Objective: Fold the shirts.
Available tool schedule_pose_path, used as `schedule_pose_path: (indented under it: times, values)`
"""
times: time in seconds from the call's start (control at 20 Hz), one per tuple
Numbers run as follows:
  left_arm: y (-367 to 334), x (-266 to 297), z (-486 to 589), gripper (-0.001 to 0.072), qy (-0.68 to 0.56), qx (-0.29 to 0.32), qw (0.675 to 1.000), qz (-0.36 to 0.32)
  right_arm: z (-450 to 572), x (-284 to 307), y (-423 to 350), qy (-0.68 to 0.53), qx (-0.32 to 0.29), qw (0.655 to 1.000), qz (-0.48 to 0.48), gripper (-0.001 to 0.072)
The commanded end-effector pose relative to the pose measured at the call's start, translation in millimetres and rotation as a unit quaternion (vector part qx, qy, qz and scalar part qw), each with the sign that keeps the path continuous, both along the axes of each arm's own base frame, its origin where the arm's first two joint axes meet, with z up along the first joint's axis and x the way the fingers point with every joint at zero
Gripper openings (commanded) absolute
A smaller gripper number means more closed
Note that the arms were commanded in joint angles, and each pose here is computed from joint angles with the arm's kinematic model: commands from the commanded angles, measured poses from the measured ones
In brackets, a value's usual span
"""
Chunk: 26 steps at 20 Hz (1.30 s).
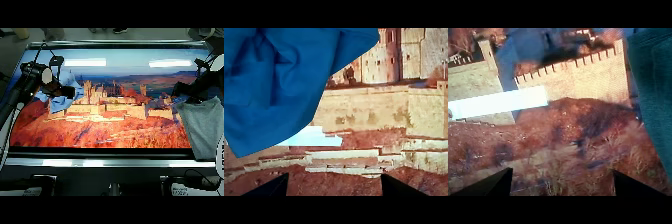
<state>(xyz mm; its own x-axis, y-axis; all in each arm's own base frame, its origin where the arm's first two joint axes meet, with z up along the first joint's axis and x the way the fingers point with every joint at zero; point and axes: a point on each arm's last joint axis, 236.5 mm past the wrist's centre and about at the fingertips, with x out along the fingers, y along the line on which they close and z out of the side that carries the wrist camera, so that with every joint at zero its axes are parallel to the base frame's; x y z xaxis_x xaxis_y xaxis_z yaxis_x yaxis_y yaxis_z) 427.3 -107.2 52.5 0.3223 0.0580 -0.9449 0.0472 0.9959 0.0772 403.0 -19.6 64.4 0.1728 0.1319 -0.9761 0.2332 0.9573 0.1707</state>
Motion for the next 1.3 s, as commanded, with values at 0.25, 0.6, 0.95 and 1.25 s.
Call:
schedule_pose_path:
  times: [0.25, 0.6, 0.95, 1.25]
  values:
    - [0.1, 0.0, 0.2, 0.072, 0.0, 0.0, 1.0, 0.0, -0.1, 0.1, -0.1, 0.0, 0.0, 1.0, 0.0, 0.0675]
    - [-0.1, 0.4, 0.4, 0.072, -0.001, 0.0, 1.0, 0.0, -0.1, 0.1, -0.1, 0.0, 0.0, 1.0, 0.0, 0.0675]
    - [-22.2, 53.4, 17.1, 0.072, -0.115, -0.04, 0.992, -0.019, 7.0, 31.7, -4.9, -0.067, -0.007, 0.998, -0.013, 0.0674]
    - [78.6, 112.1, -16.4, 0.072, -0.093, -0.014, 0.992, 0.087, 14.3, 53.0, 0.2, -0.113, 0.007, 0.993, -0.019, 0.0674]
